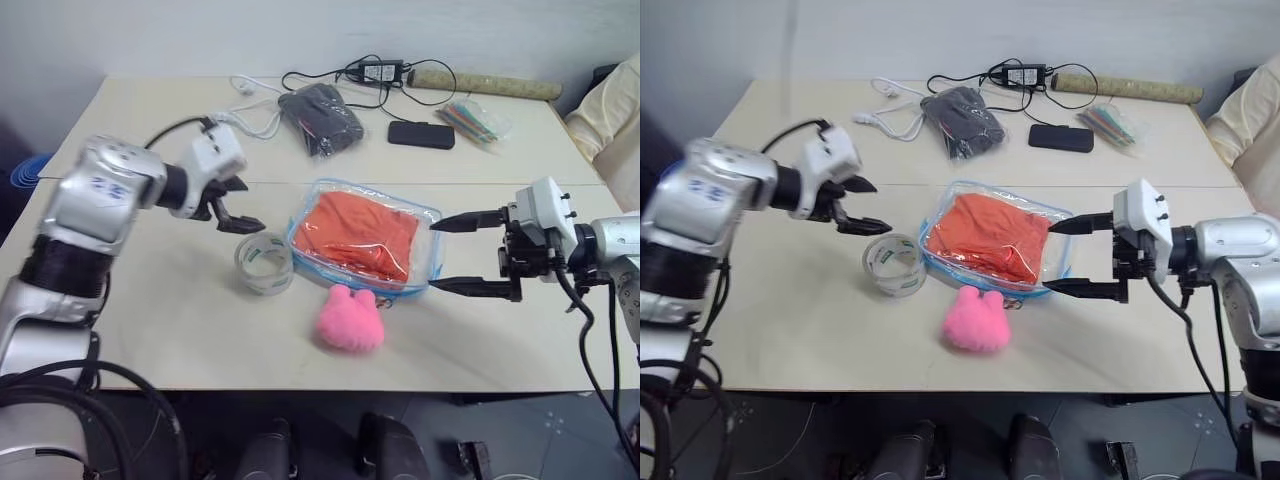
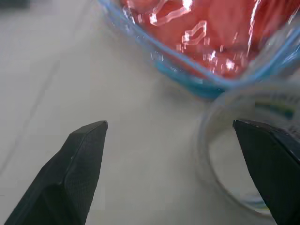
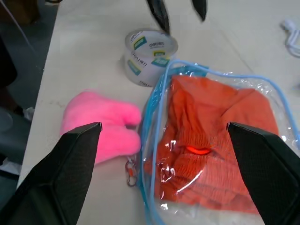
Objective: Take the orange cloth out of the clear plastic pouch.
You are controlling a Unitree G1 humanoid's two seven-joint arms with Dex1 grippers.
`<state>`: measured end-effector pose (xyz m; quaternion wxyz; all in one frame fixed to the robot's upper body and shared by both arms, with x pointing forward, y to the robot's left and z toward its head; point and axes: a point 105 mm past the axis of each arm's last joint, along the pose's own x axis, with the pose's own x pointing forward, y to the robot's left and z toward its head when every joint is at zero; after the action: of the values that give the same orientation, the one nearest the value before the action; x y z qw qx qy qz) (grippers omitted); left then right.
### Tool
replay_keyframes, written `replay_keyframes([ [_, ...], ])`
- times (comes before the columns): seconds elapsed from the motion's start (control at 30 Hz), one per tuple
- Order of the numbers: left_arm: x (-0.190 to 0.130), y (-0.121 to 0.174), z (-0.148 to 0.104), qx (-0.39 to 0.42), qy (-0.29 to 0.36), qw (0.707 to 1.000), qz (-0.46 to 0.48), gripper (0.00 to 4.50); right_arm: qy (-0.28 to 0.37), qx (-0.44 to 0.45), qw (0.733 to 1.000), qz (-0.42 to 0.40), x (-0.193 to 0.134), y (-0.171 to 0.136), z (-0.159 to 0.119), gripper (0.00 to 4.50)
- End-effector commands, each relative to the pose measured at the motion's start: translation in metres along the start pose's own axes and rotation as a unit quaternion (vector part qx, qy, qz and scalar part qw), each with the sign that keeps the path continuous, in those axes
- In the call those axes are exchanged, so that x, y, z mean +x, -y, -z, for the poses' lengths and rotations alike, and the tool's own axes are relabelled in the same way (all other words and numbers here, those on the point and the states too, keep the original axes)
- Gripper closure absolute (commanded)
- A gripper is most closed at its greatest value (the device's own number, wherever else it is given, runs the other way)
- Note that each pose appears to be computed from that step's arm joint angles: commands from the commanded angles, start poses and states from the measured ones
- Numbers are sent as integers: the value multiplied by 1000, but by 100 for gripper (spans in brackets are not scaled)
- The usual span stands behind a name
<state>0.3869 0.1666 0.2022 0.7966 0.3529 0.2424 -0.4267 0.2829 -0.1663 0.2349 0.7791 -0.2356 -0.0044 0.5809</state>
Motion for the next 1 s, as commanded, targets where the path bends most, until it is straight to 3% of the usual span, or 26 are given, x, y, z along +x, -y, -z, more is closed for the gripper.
replay_keyframes([
  [0.03, 4, -6, -1, 20, -12, 1000, 3, 0, 15, -23, 999, 17, 0, 1, -15, 3],
  [0.2, 29, -2, 0, 29, -17, 999, 23, 0, 9, -23, 999, 23, 1, -3, -10, 3],
  [0.3, 38, 3, -2, 44, -13, 998, 41, 56, 12, -25, 999, 25, 2, -3, -12, 0],
  [0.67, 26, 9, 5, 9, -14, 999, 49, 375, 25, -32, 999, 24, 7, 0, -20, 0],
  [0.73, 12, 2, 20, -24, -24, 999, 13, 425, 35, -31, 999, 17, 11, 0, -23, 0],
  [0.87, -32, -13, 71, -131, -45, 987, -86, 430, 47, -38, 998, -4, 23, 1, -26, 0],
  [1.0, -88, -13, 132, -237, -76, 950, -187, 430, 60, -41, 997, -28, 33, -1, -31, 0],
])
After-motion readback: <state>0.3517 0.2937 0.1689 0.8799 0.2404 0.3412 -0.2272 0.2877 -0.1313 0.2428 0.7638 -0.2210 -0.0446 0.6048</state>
